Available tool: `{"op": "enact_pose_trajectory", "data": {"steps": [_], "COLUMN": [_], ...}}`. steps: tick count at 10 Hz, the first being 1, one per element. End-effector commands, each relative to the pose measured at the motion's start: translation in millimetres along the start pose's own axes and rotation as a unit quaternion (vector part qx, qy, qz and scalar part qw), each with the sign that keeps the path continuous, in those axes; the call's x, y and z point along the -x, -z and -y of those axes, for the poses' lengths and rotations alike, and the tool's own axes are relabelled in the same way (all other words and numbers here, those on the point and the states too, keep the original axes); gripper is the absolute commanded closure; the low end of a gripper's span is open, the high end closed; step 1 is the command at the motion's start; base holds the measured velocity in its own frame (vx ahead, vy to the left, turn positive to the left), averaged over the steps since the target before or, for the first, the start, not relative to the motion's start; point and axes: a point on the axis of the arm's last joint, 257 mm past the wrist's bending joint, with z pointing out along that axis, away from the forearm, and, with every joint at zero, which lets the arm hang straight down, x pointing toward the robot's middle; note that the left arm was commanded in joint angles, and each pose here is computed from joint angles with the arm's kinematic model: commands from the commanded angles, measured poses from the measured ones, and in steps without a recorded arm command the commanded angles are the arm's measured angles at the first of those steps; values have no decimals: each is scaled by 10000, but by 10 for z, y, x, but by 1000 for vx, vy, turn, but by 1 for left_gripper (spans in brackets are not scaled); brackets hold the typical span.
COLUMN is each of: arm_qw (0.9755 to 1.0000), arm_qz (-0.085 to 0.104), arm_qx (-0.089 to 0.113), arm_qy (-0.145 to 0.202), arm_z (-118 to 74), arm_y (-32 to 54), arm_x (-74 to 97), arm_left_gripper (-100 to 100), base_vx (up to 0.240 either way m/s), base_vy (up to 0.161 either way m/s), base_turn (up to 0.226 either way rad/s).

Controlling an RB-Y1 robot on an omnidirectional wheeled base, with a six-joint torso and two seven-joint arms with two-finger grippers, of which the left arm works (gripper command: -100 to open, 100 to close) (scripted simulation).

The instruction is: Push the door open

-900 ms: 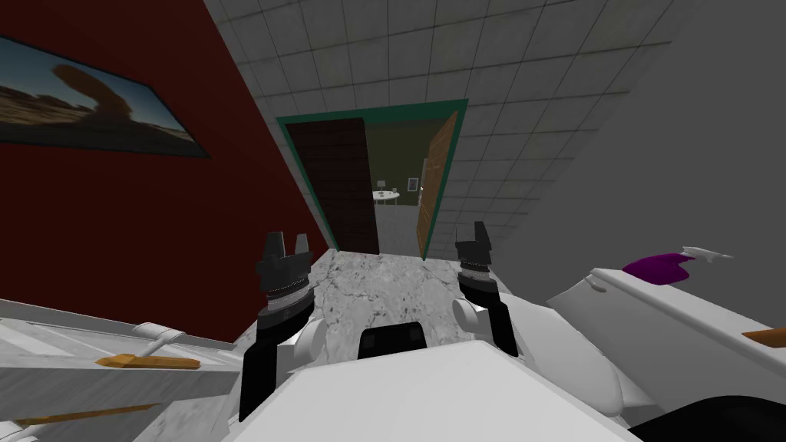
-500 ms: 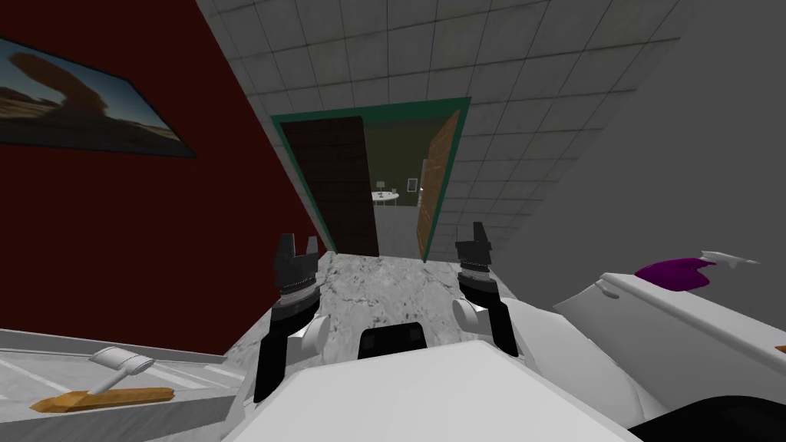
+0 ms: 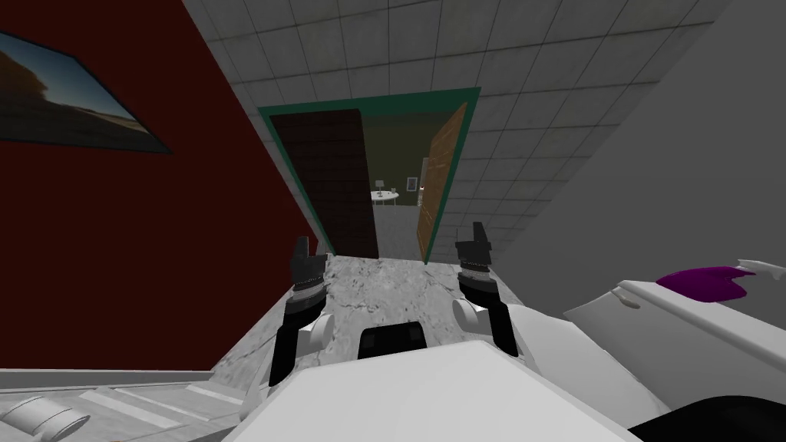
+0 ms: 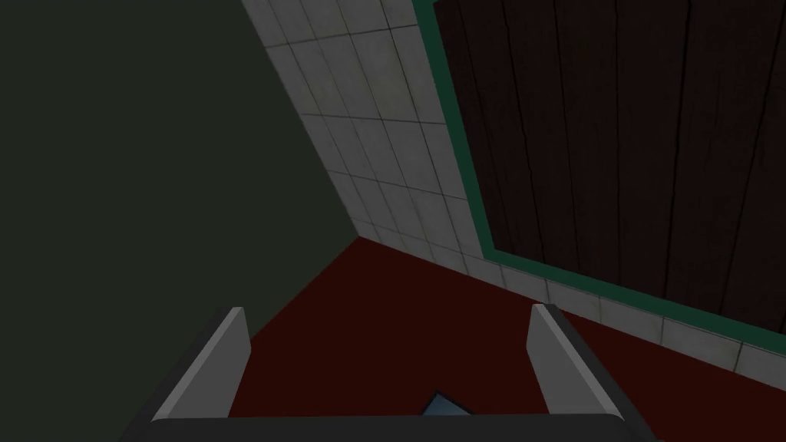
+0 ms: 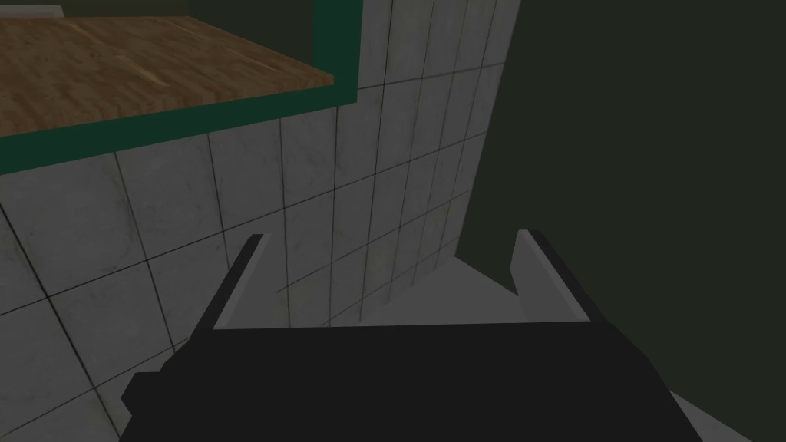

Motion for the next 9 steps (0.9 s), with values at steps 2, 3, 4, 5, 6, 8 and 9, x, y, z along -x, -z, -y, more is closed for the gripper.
{"op": "enact_pose_trajectory", "data": {"steps": [2,3,4,5,6,8,9], "arm_qw": [9999,9997,9996,9993,9991,9983,9979], "arm_qz": [-69,-96,-122,-148,-174,-225,-250], "arm_qx": [145,201,259,324,389,518,585], "arm_qy": [35,47,59,74,88,113,125], "arm_z": [-203,-278,-355,-440,-525,-693,-778], "arm_y": [28,44,60,80,100,142,164], "arm_x": [-36,-55,-73,-93,-113,-152,-171], "arm_left_gripper": [-100,-100,-100,-100,-100,-100,-100], "base_vx": [78,85,98,102,112,104,102], "base_vy": [15,28,30,27,26,36,29], "base_turn": [-21,-24,-22,-29,-32,-27,-28]}}
